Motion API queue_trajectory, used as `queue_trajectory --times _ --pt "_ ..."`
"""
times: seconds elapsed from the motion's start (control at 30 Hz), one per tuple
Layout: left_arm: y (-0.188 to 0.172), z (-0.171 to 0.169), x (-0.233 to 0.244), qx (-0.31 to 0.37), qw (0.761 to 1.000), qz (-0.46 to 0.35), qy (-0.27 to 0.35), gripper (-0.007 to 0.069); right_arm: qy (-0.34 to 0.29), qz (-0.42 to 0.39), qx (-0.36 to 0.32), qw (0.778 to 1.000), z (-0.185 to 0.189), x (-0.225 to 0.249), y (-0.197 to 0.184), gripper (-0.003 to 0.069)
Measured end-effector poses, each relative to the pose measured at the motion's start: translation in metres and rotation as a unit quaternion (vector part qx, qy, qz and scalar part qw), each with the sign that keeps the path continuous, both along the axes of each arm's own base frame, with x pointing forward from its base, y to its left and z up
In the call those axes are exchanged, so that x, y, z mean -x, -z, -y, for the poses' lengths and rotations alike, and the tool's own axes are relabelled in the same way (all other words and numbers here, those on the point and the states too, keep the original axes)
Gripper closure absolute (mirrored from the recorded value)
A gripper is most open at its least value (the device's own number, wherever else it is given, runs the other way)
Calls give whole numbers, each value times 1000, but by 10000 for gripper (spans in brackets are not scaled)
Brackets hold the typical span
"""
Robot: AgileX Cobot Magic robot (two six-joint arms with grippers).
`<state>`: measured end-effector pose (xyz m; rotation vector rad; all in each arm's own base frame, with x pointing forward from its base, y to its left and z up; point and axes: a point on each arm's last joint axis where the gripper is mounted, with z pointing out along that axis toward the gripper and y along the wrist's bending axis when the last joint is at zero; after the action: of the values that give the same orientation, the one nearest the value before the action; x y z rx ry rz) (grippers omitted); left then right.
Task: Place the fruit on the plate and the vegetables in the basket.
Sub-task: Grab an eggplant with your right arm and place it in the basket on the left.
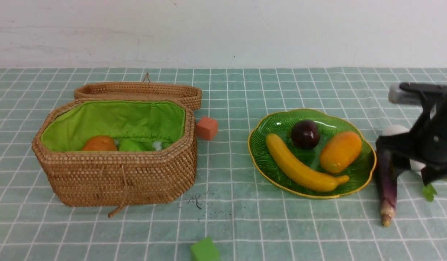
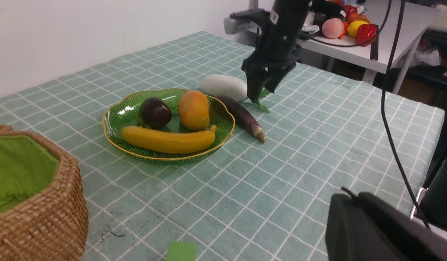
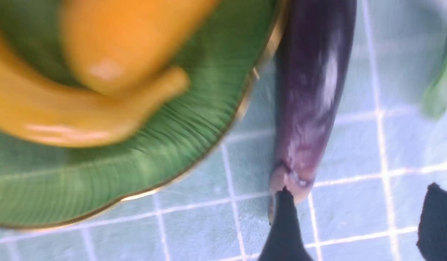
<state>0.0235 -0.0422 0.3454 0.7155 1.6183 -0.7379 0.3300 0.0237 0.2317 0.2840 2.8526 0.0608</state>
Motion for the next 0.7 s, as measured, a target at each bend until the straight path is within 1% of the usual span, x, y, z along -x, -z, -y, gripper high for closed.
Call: queue_trajectory --times 0.1,0.33,0.53,0.57,0.6,0.63,0.67,0.7 --pt "0 0 0 0 1000 1 0 621 17 -1 -9 1000 5 -2 21 187" --pt "0 0 0 0 1000 2 0 619 28 7 -16 999 6 -19 54 186" --pt "0 0 0 0 1000 2 0 619 29 -10 -13 999 8 -23 72 202" --pt "0 0 0 0 1000 1 0 619 29 -12 -13 999 8 -24 73 224" --pt "0 0 0 0 1000 1 0 619 29 -11 -13 999 8 -24 73 227" --pt "0 0 0 0 1000 1 0 617 24 -12 -10 1000 8 -24 73 263" --pt "0 0 0 0 1000 1 0 617 24 -12 -10 1000 8 -24 73 268" --pt "0 0 0 0 1000 1 0 617 18 -13 -7 1000 9 -24 73 297"
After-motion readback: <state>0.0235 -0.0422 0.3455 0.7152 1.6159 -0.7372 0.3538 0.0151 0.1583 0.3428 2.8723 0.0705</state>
